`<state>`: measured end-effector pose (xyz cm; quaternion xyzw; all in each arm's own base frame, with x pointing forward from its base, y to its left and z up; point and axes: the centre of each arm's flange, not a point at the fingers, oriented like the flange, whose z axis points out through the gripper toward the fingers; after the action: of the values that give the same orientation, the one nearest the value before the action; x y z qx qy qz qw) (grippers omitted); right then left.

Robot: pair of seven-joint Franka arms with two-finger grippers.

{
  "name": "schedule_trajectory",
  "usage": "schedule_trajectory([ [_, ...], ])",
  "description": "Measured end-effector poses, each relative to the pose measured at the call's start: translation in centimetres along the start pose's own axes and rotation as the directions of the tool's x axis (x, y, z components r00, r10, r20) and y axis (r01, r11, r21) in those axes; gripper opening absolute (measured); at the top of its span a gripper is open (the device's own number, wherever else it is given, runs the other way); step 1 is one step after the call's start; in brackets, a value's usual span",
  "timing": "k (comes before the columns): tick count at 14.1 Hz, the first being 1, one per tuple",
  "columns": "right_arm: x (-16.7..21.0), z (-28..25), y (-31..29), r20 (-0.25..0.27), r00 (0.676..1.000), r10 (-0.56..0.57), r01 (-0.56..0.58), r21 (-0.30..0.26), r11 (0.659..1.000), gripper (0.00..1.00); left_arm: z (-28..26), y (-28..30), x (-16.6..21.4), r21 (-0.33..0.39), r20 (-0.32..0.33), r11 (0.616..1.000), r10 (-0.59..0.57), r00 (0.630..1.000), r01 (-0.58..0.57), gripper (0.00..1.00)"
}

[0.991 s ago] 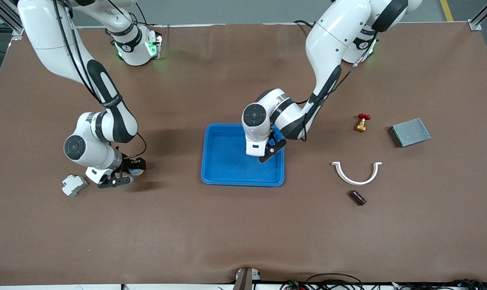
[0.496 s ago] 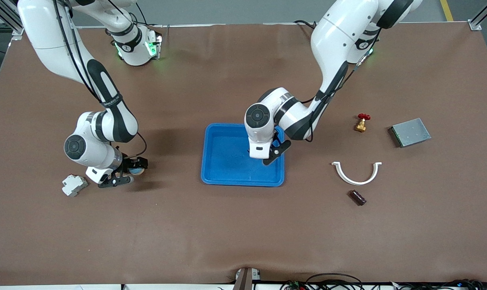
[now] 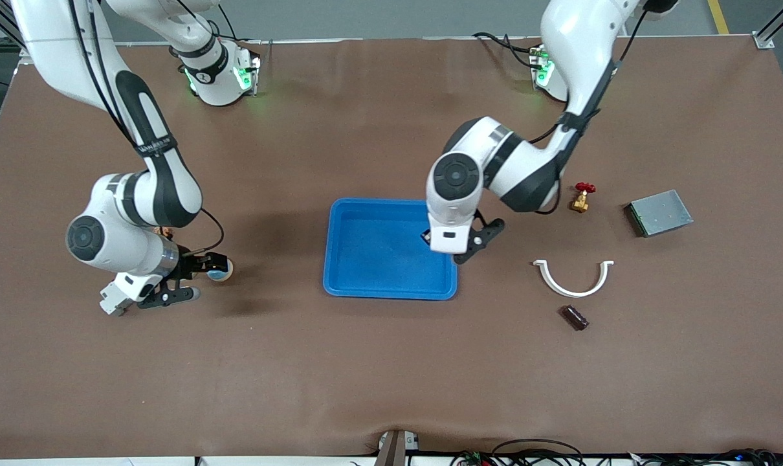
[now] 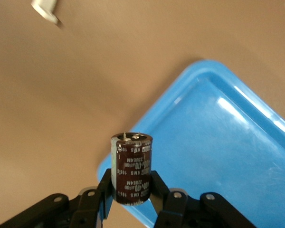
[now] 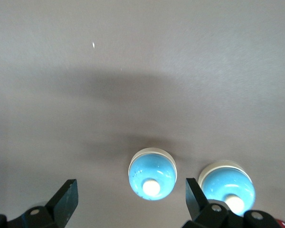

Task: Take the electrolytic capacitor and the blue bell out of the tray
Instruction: 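Carry the capacitor toward the arch while the right gripper returns to rest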

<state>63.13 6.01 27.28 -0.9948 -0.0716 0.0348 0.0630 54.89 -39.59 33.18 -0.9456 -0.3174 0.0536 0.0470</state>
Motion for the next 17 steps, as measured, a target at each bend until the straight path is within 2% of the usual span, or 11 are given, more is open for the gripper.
schedule_trajectory([
  [4,0.5,-2.6,2.2,-0.041,0.998,0.045,-0.046,-0.006,0.999,1.00,-1.5,-5.6,3.2,0.016,0.023,0.994,0.103,0.994,-0.104,0.35],
  [7,0.5,-7.1,5.2,-0.088,0.994,0.069,-0.069,-0.001,0.998,1.00,-1.5,-9.5,5.4,0.035,0.034,0.984,0.171,0.985,-0.172,0.35],
  [9,-0.2,-11.2,6.3,-0.075,0.996,0.053,-0.052,0.010,0.999,1.00,-1.2,-12.3,7.7,0.044,0.050,0.973,0.223,0.973,-0.225,0.35],
  [11,-1.5,-14.9,7.4,-0.052,0.997,0.053,-0.053,-0.003,0.999,1.00,-0.6,-15.6,10.4,0.044,0.067,0.958,0.281,0.957,-0.284,0.35],
  [14,-3.2,-19.0,9.4,-0.078,0.995,0.067,-0.069,-0.033,0.997,1.00,0.4,-20.5,14.2,0.027,0.080,0.934,0.353,0.932,-0.356,0.35],
  [17,-4.8,-21.6,9.2,-0.057,0.996,0.070,-0.071,-0.022,0.997,1.00,2.4,-23.4,16.5,-0.004,0.059,0.915,0.402,0.914,-0.403,0.35],
])
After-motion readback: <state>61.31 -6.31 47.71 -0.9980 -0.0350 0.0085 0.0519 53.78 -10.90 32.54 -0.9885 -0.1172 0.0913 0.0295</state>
